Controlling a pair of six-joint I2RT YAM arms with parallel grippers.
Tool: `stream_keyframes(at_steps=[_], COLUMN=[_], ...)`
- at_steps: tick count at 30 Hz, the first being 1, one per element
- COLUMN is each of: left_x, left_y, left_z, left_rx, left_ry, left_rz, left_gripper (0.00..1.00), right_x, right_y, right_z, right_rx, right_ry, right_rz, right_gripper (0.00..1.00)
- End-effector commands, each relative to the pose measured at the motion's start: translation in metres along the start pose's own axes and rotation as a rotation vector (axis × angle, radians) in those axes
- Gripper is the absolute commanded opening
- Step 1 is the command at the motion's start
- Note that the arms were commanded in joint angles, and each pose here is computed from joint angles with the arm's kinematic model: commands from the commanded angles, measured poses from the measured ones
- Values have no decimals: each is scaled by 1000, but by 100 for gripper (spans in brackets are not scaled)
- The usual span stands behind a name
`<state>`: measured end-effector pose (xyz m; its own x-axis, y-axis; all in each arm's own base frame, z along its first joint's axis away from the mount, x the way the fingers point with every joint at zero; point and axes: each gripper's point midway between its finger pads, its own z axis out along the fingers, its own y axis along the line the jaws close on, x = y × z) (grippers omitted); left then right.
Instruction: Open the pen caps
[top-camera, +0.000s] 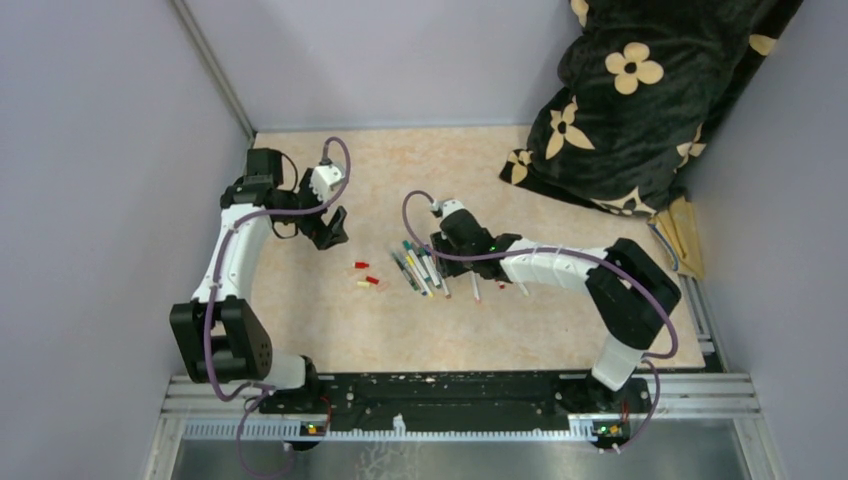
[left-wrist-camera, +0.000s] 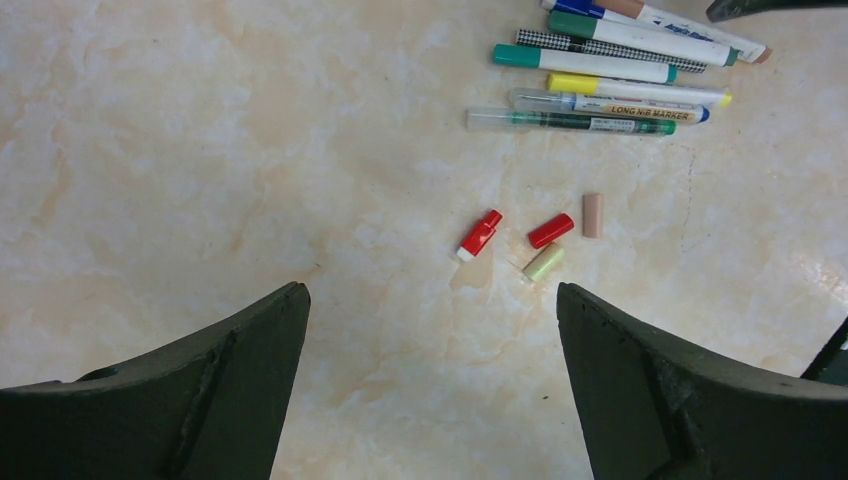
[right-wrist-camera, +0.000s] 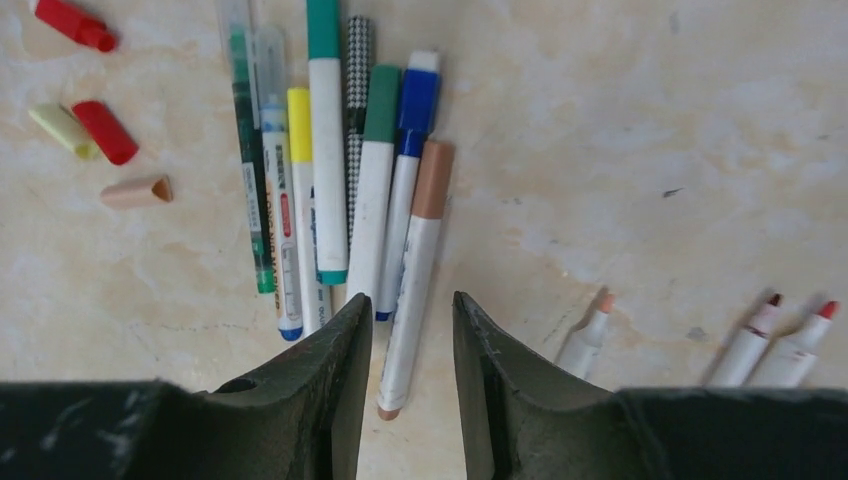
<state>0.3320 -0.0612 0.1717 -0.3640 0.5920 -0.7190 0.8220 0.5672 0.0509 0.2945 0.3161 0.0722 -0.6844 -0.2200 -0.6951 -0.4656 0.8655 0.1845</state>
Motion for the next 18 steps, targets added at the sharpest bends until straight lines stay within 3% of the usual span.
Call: stream_keyframes(at_steps=[1, 6, 9, 13, 18], left_x=[-12, -17, -18, -17, -16], left_y=[-8, -12, -14, -16, -15], left_z=[-15, -19, -20, -20, -21], left_rx=[7, 7, 3, 3, -9], left_ry=[-41, -71, -82, -89, -88], left_rz=[-69, -62, -54, -55, -49], left_gripper=[99, 99, 99, 99, 99], right_x=[-6, 8, 14, 24, 32], right_y=[21, 17, 12, 9, 12], right_z=[10, 19, 23, 29, 32], right_rx=[-15, 15, 36, 44, 35], right_ry=[-13, 14, 24, 46, 57], right_rz=[-36, -48, -53, -60, -69], right_gripper=[32, 19, 16, 17, 26])
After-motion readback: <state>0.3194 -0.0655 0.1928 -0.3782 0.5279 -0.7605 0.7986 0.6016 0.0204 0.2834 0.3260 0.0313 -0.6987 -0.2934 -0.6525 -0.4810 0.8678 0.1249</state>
